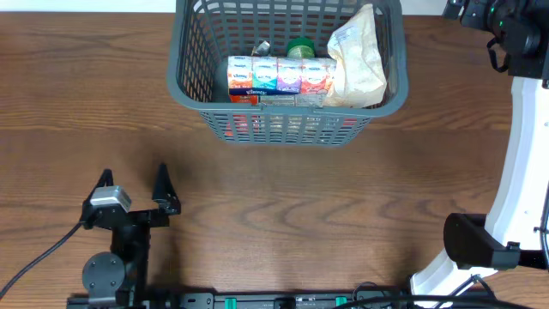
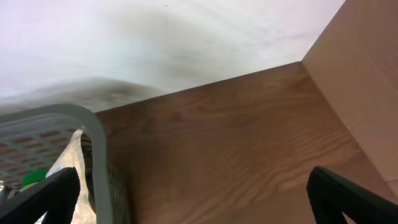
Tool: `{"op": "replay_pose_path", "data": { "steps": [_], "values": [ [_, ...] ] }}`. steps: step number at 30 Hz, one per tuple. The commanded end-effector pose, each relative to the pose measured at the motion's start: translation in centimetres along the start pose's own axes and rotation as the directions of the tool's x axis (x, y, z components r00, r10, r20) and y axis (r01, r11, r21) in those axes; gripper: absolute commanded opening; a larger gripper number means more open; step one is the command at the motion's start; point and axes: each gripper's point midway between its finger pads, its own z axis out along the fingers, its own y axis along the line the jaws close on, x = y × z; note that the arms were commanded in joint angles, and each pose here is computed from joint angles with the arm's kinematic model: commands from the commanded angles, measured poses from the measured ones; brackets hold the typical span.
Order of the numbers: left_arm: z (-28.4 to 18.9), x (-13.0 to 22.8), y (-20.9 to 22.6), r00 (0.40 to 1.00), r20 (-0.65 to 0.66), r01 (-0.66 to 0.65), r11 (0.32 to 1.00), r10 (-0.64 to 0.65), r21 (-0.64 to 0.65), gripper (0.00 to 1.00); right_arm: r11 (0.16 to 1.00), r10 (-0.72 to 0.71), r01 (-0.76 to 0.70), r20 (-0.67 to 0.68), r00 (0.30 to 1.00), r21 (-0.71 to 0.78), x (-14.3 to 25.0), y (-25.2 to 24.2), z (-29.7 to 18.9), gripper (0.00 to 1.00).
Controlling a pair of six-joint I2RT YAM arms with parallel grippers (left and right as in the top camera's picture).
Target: Pack container
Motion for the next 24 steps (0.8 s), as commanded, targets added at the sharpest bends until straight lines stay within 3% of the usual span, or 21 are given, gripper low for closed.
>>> {"op": "replay_pose_path", "data": {
  "steps": [1, 14, 24],
  "values": [
    [-0.1, 0.1, -0.1, 1.000, 0.017, 0.005, 1.000, -0.005, 0.012, 0.98, 1.000, 0.014, -0.014, -0.008, 1.000, 0.007, 0.1, -0.1, 0.4, 0.98],
    [0.6, 3.9, 0.7, 0.998, -0.057, 0.006, 1.000, -0.007, -0.004, 0.99, 1.000, 0.014, -0.014, -0.008, 1.000, 0.007, 0.1, -0.1, 0.4, 0.99],
    [0.4, 8.8, 1.8, 0.977, -0.214, 0.004, 0.999, -0.013, -0.041, 0.99, 1.000, 0.014, -0.014, -0.008, 1.000, 0.007, 0.1, -0.1, 0.4, 0.99]
  ]
}}
